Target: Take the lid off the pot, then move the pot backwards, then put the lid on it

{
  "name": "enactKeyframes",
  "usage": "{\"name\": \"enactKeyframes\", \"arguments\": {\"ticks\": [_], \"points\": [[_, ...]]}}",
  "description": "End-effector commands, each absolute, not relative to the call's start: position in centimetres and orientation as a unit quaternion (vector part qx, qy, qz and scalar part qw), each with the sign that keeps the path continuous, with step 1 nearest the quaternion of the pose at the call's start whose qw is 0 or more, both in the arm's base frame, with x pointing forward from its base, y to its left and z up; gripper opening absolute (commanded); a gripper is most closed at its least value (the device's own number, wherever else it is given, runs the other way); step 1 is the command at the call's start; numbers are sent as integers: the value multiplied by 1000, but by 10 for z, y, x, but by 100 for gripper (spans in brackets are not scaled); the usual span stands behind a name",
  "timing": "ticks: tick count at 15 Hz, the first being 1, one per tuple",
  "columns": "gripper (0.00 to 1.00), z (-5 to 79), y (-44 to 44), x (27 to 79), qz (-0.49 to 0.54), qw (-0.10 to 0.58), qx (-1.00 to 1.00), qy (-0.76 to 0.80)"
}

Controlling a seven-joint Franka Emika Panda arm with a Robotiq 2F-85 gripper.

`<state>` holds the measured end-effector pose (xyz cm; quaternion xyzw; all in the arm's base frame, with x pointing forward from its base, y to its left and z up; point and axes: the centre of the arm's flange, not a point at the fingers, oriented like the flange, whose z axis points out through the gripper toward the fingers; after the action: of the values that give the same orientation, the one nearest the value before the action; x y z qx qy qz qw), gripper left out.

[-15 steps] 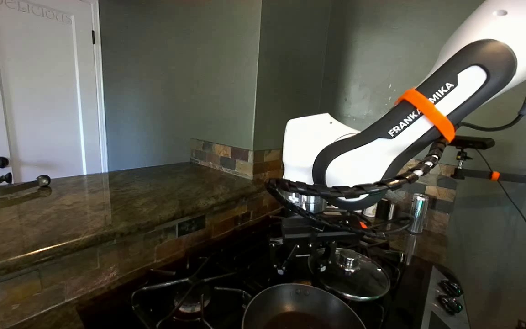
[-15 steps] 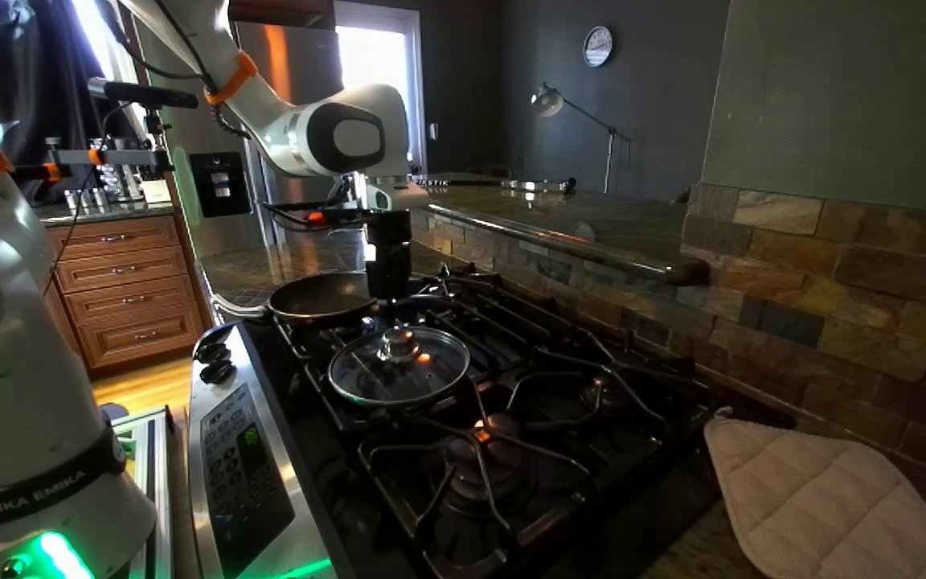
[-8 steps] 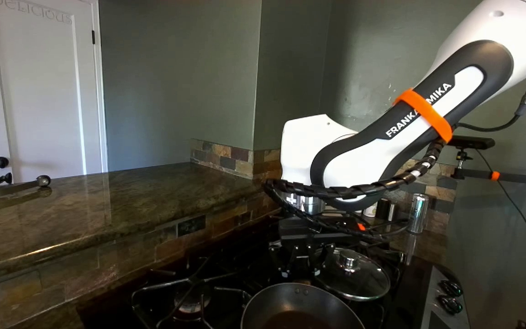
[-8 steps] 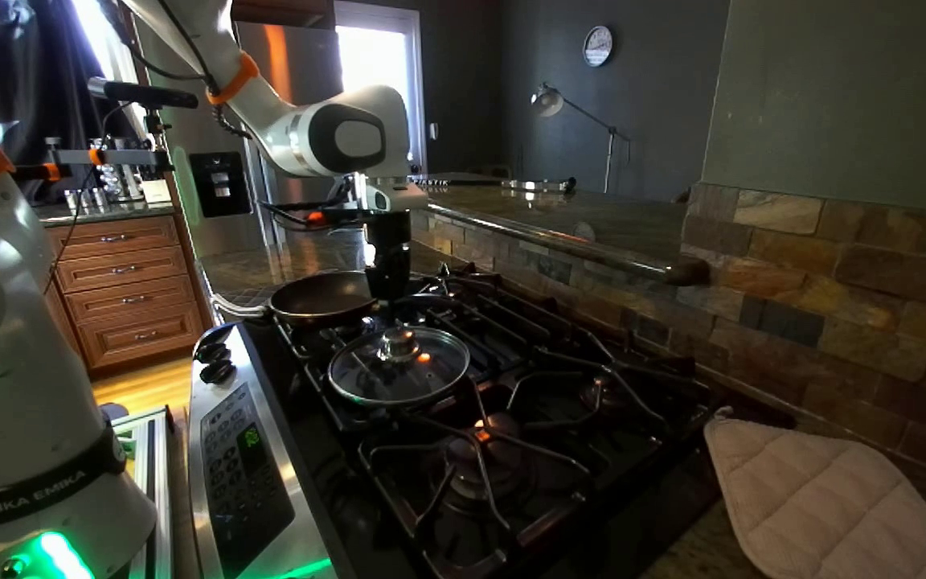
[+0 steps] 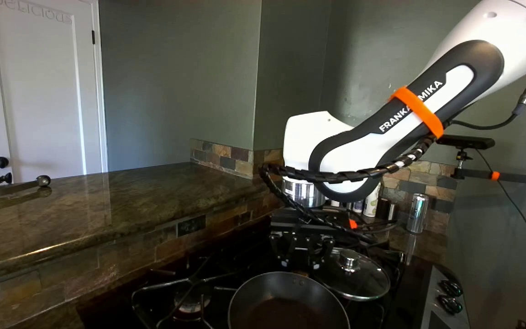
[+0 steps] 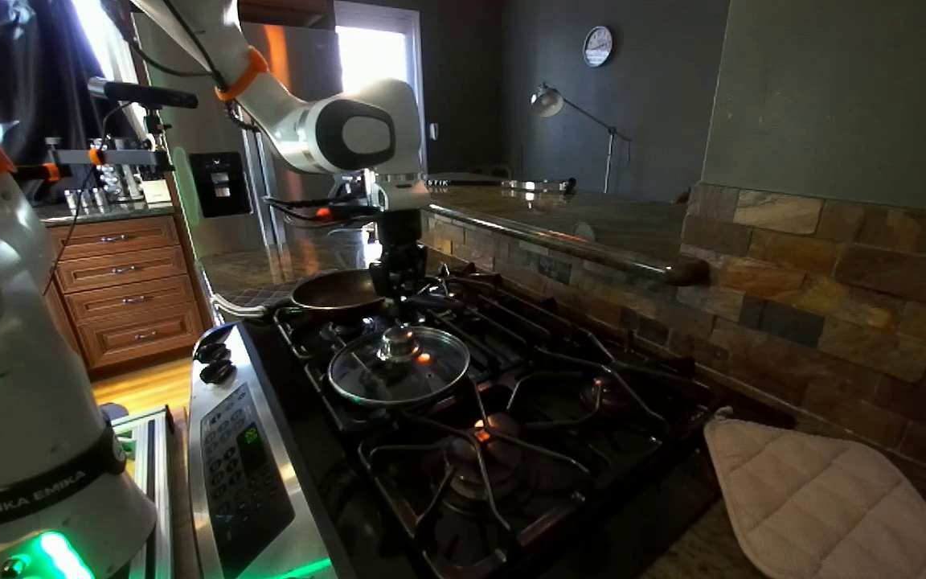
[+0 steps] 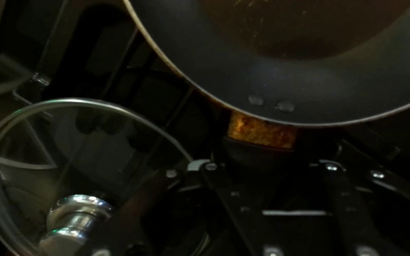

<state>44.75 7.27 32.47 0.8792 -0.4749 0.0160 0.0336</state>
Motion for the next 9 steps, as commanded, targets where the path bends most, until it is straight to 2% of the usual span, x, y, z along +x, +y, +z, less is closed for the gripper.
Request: {"name": "enactKeyframes", "arguments": {"ticks": [1,9], "points": [[23,324,65,459,8,19,842,-539],[23,328,66,485,21,7,786,-617]]}}
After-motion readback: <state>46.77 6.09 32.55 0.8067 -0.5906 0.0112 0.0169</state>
